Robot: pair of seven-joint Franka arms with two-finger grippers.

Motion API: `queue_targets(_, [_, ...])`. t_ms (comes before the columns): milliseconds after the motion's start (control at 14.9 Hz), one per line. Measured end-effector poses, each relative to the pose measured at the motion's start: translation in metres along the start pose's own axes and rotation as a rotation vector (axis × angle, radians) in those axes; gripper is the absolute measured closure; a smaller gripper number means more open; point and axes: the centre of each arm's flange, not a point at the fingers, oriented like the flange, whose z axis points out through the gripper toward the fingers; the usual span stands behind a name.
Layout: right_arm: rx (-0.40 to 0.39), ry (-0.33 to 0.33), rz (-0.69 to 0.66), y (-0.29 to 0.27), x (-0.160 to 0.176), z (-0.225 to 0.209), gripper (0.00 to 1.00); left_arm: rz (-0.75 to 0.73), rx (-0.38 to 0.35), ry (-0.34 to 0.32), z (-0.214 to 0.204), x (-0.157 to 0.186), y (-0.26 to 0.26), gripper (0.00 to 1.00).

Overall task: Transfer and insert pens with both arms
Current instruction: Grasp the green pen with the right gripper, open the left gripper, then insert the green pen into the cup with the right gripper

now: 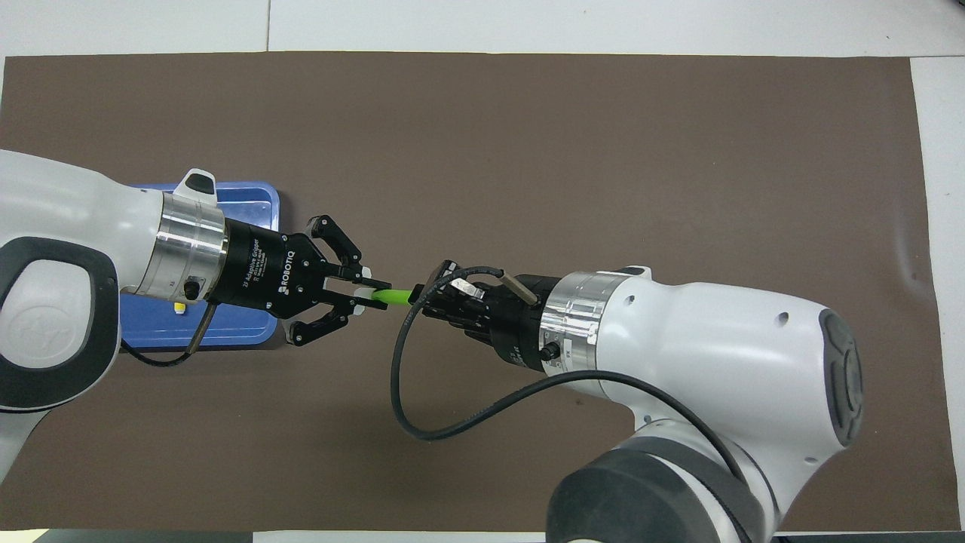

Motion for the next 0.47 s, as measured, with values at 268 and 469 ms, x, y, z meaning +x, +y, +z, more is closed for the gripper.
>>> queue_targets(268, [-0.002, -0.002, -0.014, 0.0003, -0.0001, 0.0005, 0.82, -0.006, -0.001, -0.001, 0.0, -0.0002, -0.0003, 0.78])
queue_targets(469, [-0.026, -0.021, -0.028, 0.0016, -0.0007, 0.001, 0.82, -0.009, -0.018, -0.003, -0.0067, -0.0045, -0.0022, 0.44])
